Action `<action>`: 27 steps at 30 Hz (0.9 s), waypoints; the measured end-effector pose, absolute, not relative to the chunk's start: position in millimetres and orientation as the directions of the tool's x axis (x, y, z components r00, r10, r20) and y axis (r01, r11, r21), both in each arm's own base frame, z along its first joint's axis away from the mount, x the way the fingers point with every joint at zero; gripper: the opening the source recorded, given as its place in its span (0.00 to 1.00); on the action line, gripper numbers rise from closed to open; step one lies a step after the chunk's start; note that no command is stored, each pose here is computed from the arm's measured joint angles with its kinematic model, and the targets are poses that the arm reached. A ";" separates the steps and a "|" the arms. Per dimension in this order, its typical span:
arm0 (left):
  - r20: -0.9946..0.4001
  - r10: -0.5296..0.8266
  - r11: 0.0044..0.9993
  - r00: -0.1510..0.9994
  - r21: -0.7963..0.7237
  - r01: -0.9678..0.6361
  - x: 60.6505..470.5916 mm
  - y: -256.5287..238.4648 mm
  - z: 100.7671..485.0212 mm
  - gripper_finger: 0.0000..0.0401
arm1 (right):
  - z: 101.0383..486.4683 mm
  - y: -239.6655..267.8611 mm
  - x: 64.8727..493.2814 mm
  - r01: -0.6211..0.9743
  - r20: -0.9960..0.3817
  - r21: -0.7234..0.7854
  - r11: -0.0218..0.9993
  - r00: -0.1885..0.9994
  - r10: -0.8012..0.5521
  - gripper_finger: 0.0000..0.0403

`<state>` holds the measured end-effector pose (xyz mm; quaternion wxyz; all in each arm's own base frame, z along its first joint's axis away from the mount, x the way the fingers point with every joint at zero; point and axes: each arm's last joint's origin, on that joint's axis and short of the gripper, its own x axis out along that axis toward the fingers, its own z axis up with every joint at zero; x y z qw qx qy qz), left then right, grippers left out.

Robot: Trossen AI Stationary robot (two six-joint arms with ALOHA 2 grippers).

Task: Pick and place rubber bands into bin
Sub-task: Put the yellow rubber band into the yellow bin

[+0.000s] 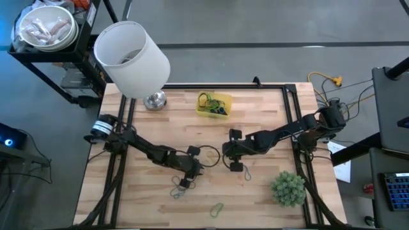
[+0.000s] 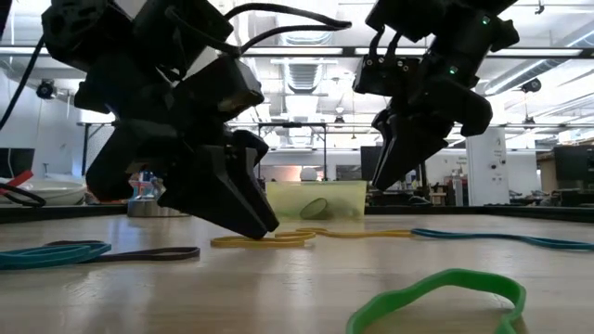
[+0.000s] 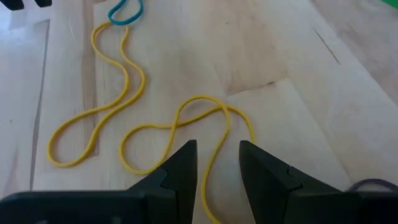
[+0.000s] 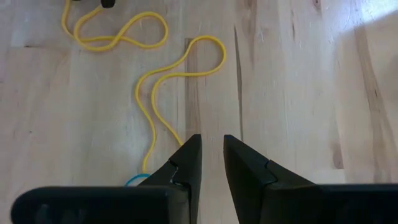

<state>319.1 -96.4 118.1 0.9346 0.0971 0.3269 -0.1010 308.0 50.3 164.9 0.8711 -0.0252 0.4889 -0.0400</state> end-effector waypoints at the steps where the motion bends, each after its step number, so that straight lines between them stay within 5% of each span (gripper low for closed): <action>1: -0.632 -0.122 0.961 0.765 0.117 0.251 319.2 -96.3 117.3 0.26 | 165.0 50.3 308.1 0.045 -0.849 -0.083 0.996 0.519 -0.094 0.15; 27: -0.646 -0.154 0.974 0.747 0.029 0.226 334.7 -95.6 110.6 0.26 | 165.8 50.6 309.5 0.046 -0.841 -0.079 0.996 0.533 -0.091 0.15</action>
